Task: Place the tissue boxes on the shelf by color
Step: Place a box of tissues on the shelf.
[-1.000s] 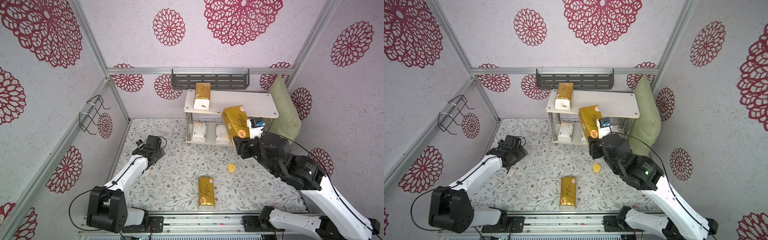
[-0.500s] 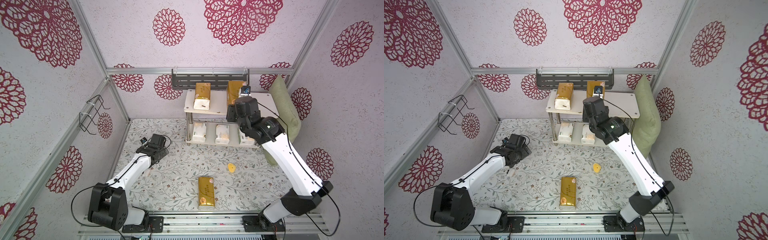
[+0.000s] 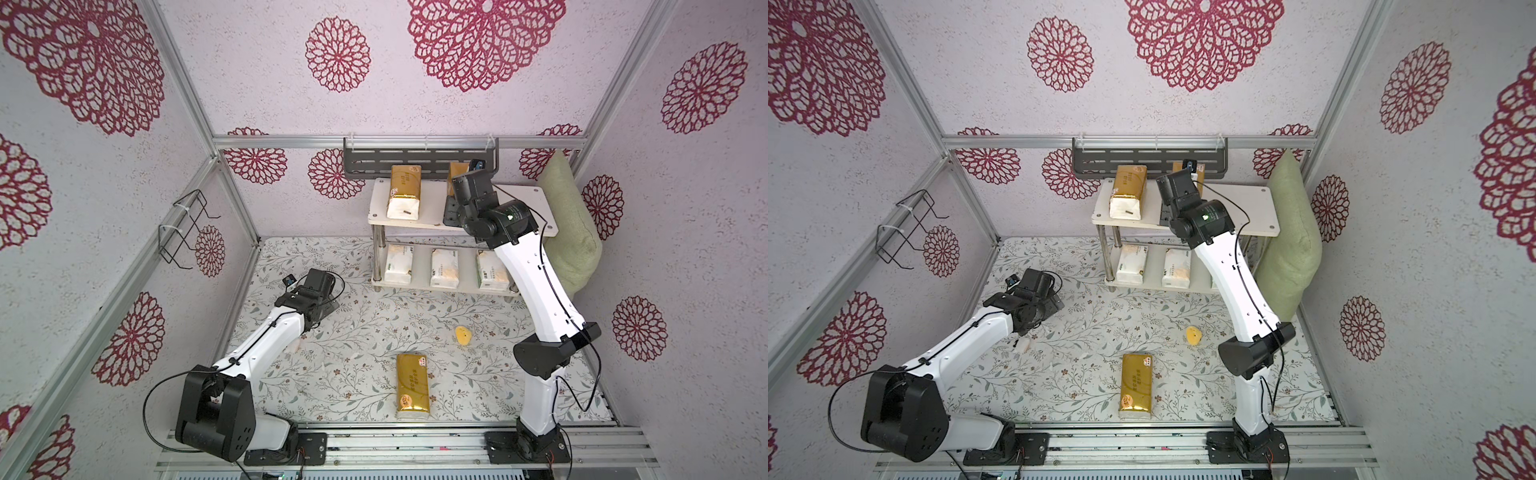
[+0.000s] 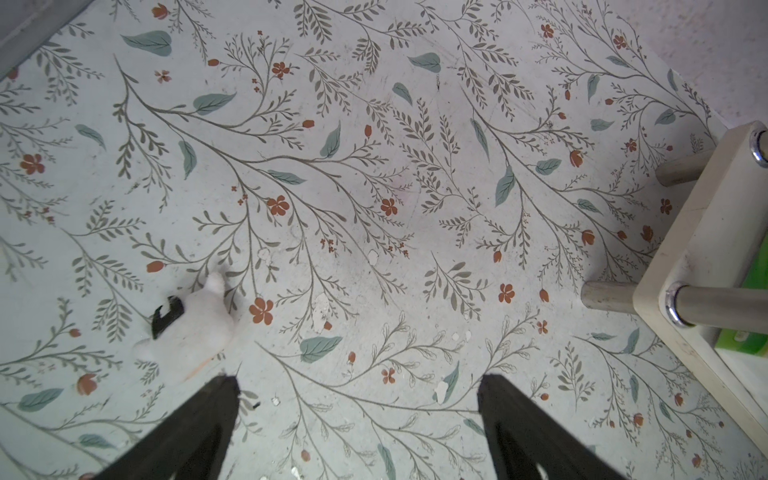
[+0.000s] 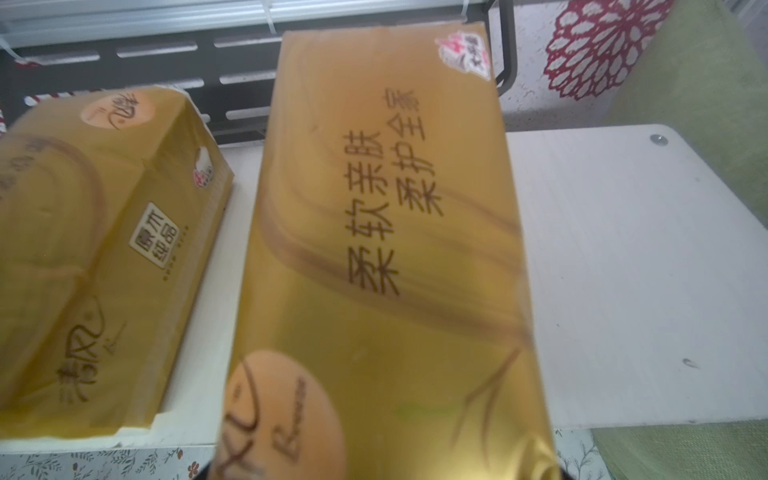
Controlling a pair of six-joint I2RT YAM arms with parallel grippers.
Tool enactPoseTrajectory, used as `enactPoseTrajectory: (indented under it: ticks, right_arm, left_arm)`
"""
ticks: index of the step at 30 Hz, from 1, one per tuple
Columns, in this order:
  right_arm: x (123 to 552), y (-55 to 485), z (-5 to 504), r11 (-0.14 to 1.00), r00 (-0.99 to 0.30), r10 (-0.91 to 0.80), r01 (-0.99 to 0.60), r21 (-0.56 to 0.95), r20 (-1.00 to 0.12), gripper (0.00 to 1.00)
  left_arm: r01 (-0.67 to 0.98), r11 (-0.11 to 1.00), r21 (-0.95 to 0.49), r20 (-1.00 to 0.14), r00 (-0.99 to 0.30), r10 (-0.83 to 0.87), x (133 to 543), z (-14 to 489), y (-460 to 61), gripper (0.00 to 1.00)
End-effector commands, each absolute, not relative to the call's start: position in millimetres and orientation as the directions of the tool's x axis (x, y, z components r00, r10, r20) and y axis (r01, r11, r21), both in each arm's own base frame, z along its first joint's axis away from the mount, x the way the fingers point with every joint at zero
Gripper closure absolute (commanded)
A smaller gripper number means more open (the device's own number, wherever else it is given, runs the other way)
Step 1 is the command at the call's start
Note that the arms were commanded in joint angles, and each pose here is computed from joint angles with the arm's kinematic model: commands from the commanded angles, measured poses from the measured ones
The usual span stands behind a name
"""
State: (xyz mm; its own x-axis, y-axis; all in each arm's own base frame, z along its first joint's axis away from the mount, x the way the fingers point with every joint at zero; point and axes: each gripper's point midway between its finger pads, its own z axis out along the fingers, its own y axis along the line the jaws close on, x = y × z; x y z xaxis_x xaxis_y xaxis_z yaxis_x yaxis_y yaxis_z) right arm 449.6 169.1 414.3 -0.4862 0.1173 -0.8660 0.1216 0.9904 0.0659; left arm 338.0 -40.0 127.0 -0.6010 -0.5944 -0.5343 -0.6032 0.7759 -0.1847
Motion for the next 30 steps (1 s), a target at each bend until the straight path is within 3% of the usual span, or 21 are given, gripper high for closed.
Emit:
enactPoseTrajectory:
  ticks: [1,12,30]
  right_arm:
    - [447,164,438,0.983,-0.432,0.174,0.124,0.133,-0.885,0.38]
    - [459,166,429,0.983,-0.447,0.179,0.111,0.144,-0.877,0.35]
    - [469,164,420,0.983,-0.454,0.174,0.127,0.130,-0.874,0.20]
  left_arm:
    - [-0.602,0.781,-0.166,-0.553,-0.599,-0.579,341,131,-38,0.03]
    - [-0.602,0.782,-0.161,-0.551,-0.602,-0.577,339,128,-37,0.03]
    - [-0.605,0.780,-0.163,-0.558,-0.595,-0.578,337,131,-35,0.02]
